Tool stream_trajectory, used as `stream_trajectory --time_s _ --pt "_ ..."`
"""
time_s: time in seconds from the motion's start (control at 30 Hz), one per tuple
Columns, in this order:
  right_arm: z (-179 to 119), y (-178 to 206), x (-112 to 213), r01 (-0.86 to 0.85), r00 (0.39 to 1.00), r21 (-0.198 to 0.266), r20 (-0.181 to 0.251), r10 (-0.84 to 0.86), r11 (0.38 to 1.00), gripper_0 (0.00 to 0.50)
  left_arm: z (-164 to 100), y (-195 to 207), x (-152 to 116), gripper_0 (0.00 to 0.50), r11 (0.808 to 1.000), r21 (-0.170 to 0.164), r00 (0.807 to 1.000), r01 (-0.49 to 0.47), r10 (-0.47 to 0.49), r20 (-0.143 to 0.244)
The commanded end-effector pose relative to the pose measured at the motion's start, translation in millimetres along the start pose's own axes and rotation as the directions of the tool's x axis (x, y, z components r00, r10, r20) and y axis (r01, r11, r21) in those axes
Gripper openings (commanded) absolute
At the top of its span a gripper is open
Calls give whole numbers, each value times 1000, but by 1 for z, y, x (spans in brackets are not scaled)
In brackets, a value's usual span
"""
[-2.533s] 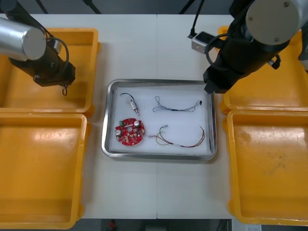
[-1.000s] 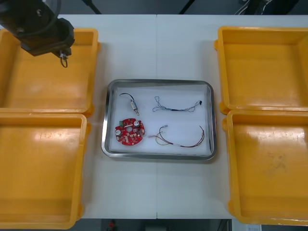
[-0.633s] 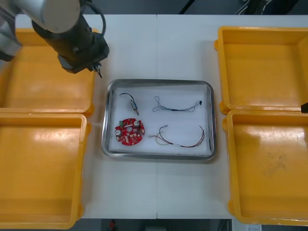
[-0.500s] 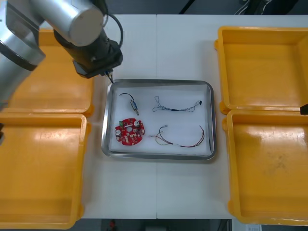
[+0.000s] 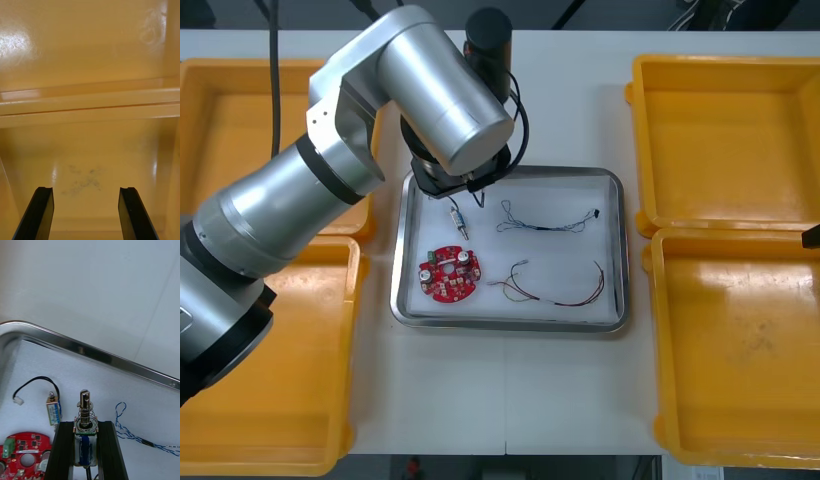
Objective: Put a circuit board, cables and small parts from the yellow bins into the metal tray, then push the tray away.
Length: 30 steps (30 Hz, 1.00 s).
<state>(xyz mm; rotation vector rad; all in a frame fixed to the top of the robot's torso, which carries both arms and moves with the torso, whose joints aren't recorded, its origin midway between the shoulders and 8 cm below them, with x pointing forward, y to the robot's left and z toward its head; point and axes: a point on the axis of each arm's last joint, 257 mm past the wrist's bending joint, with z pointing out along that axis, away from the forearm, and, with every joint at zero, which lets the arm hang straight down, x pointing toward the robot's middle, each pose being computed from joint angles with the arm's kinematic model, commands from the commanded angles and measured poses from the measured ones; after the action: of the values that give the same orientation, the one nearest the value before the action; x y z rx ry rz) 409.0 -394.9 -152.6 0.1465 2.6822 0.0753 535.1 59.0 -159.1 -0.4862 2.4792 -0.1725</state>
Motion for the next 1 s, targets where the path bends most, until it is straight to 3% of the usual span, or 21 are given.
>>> stream_trajectory --time_s 0.03,0.2,0.4,0.5,0.6,0.73,0.83,0.9,1.0 --pt "-3 -10 1 59 998 35 -2 -59 998 500 6 -24 24 0 999 43 999 -29 27 45" --pt "-3 -10 1 59 998 35 -2 -59 998 500 19 -21 40 0 999 29 997 -45 43 64" --pt "-3 -10 1 59 998 35 -2 -59 998 500 29 -13 56 0 999 9 997 -52 51 54" --pt "-3 -10 1 59 998 35 -2 -59 998 500 34 -12 60 0 998 7 997 -57 56 58" --pt "-3 -10 1 59 998 35 -2 -59 998 500 37 -12 59 0 997 6 993 -74 73 90" --pt "-3 -10 1 59 998 35 -2 -59 998 500 39 -12 60 8 998 12 994 -65 64 87" --pt "-3 -10 1 59 998 35 -2 -59 998 500 39 -13 60 102 998 15 994 -66 64 89" --pt "-3 -10 1 59 998 35 -2 -59 998 500 39 -14 59 199 998 20 994 -65 63 91" --pt "-3 -10 1 59 998 35 -2 -59 998 500 39 -13 57 268 998 17 994 -64 62 94"
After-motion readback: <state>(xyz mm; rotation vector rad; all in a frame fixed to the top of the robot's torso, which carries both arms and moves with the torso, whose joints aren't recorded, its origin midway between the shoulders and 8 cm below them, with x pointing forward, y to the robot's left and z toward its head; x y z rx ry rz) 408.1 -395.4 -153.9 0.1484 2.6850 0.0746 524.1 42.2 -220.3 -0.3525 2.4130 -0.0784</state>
